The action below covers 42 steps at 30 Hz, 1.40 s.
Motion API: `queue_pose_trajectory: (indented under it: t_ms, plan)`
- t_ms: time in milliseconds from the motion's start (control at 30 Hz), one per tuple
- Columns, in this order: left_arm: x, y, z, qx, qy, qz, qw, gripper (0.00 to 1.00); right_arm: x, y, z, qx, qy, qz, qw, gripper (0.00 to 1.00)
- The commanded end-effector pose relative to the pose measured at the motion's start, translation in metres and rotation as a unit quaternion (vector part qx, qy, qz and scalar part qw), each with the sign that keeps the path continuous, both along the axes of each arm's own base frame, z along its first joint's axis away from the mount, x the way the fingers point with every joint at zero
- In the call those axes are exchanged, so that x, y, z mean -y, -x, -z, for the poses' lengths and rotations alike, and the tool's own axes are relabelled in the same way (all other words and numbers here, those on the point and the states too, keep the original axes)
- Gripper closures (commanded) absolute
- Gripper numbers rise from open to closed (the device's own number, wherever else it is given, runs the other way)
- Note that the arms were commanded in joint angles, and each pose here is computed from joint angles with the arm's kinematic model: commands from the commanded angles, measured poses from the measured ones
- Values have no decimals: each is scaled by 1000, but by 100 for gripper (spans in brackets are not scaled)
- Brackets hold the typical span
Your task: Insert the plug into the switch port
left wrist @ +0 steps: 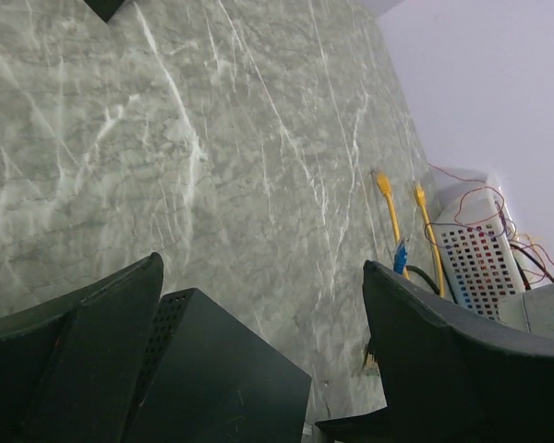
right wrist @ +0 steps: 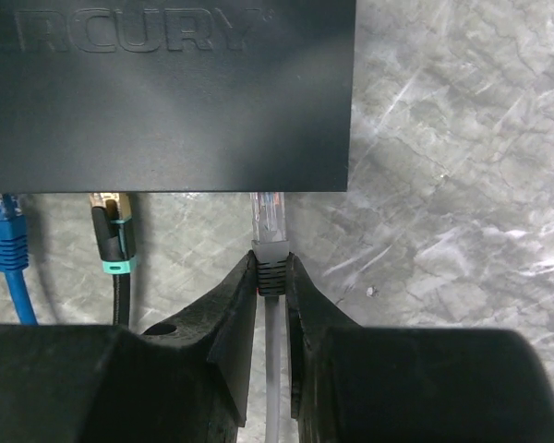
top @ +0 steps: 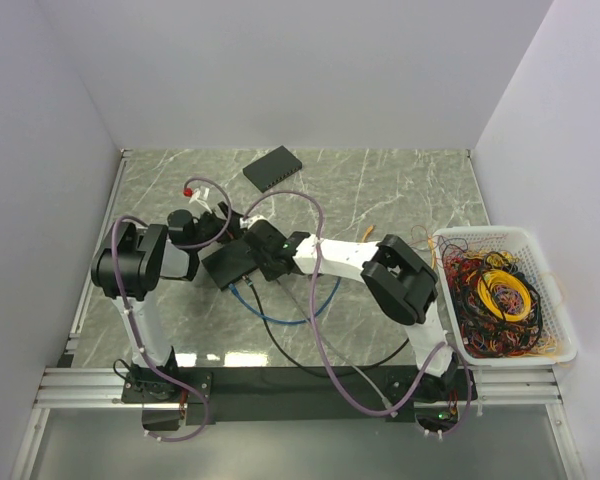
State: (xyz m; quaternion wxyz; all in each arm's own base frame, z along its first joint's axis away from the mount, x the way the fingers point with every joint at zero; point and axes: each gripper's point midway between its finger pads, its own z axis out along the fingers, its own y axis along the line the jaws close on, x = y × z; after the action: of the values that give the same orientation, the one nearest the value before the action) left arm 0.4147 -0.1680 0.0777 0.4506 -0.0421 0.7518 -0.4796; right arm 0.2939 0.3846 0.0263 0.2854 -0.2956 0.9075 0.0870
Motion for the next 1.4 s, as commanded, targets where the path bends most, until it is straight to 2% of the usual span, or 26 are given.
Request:
queue_pose_trajectory:
  t_ms: [0,633,1033,1367]
  plan:
    - [4,-6,-11,38,-12,11,999,6,-10,-11,-13,22,-5,11,1000,100]
    - [17,10,15,21,-5,46,999,7,-18,-23,-12,24,5,40,999,100]
    - [23,19,11,47,2,70,996,7,-24,-33,-40,46,-13,52,997,100]
    - [24,16,15,41,-6,61,997,10,-24,-37,-42,49,-17,70,996,100]
